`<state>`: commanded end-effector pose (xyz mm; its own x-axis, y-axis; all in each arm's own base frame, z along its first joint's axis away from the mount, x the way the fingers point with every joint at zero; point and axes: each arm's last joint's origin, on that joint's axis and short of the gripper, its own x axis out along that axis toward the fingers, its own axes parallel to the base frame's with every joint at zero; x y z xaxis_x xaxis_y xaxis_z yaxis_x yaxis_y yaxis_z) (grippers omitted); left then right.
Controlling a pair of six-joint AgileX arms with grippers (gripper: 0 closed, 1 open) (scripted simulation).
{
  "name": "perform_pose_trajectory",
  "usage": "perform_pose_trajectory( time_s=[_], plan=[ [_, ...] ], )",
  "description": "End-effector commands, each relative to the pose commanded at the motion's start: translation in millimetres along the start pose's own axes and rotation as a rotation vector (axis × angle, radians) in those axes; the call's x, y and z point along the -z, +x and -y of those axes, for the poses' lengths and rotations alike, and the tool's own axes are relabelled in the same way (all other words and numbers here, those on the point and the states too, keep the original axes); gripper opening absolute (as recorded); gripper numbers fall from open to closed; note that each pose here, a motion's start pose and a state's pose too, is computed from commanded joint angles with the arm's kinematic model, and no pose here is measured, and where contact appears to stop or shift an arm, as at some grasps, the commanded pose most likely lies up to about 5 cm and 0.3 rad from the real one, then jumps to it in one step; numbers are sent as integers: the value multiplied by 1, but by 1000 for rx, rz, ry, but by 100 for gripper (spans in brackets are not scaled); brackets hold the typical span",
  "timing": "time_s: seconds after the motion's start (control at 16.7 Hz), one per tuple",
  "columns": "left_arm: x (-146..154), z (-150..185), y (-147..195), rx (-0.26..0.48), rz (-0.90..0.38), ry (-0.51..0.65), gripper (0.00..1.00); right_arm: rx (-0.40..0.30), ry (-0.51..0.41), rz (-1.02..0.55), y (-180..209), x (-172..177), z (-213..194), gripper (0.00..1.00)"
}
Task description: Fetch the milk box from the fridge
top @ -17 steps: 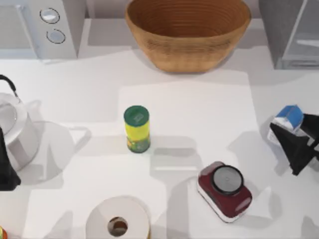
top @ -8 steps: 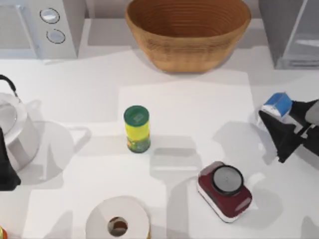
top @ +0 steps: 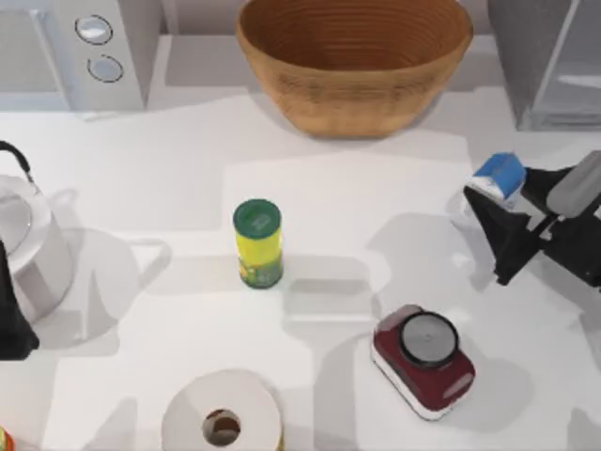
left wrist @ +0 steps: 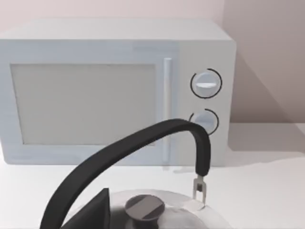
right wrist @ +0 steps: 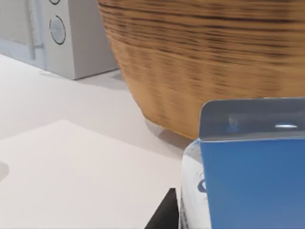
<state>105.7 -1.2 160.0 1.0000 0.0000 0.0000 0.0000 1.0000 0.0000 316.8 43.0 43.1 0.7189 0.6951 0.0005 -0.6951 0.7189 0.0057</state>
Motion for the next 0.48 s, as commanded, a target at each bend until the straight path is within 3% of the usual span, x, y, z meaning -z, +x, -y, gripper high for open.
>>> perform_pose_trajectory(
  time_s=[0.48],
  plan=[
    [0,0,0,0,0,0,100,0,0,0,0,0,0,60]
  ],
)
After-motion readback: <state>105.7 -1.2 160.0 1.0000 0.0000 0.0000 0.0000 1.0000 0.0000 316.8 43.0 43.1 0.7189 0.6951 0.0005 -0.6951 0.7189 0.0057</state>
